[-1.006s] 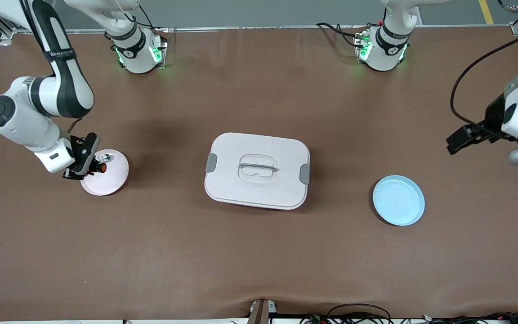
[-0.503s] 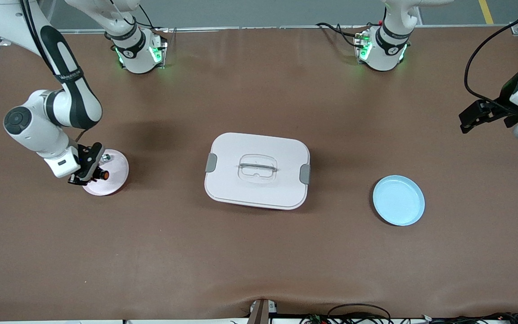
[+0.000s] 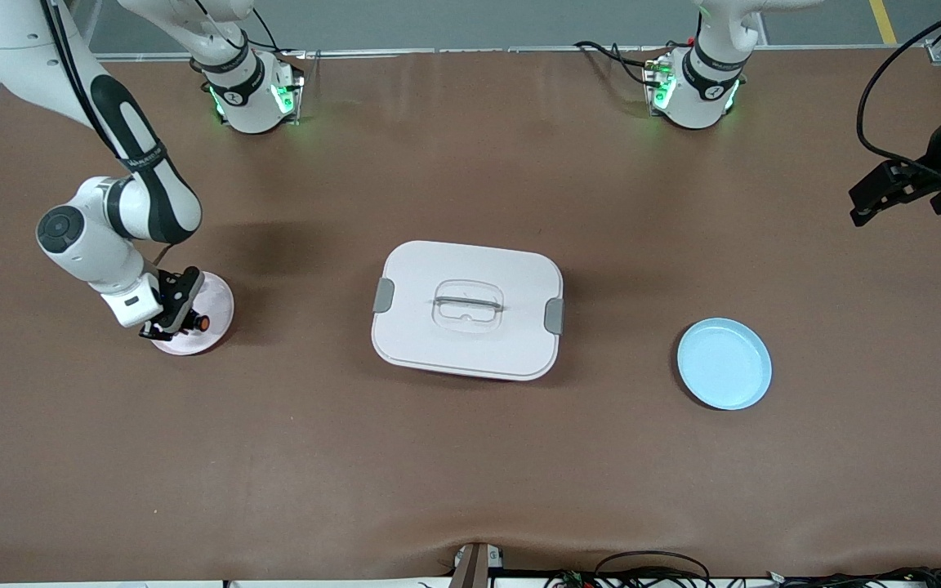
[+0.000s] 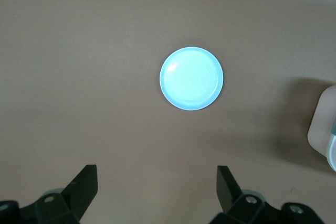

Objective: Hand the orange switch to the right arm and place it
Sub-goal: 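Lower the switch onto the white plate and open the right gripper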

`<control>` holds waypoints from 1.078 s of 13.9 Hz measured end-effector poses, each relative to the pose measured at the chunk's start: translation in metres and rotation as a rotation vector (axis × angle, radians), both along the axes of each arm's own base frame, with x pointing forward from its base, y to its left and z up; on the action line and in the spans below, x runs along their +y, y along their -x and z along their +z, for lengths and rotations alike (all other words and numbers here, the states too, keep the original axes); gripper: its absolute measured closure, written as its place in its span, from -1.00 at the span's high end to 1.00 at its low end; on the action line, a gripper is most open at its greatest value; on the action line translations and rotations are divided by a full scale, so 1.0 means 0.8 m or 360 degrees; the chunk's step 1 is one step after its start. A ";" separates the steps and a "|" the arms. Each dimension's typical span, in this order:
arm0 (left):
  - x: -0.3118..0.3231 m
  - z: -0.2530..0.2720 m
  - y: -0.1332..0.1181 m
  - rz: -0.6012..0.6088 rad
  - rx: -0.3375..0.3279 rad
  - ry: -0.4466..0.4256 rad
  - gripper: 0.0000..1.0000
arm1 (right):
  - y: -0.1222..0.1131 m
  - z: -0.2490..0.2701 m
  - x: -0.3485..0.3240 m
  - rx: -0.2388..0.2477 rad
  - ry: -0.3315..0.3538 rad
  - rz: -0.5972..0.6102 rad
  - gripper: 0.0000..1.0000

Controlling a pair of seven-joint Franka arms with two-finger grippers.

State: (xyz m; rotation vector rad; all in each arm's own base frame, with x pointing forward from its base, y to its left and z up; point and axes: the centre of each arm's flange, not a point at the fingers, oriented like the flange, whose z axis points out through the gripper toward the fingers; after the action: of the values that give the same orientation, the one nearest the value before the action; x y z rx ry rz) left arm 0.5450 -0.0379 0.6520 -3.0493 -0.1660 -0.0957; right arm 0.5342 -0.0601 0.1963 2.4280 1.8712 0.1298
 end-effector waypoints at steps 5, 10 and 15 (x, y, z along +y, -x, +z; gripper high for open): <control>-0.008 0.005 0.005 -0.0005 -0.0002 0.0097 1.00 | 0.003 -0.024 -0.001 -0.0007 0.0004 0.0012 -0.17; -0.013 -0.013 -0.006 -0.0015 0.0017 0.0109 1.00 | 0.003 -0.024 -0.014 -0.0016 0.0009 0.0016 -0.17; -0.017 -0.018 -0.010 -0.0023 0.0017 0.0110 1.00 | 0.006 -0.026 -0.027 -0.0012 0.0008 -0.0016 0.71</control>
State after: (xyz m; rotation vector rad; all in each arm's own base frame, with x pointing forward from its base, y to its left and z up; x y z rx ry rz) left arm 0.5533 -0.0511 0.6373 -3.1197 -0.1498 -0.0762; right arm 0.5297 -0.0816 0.1755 2.4295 1.8540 0.1330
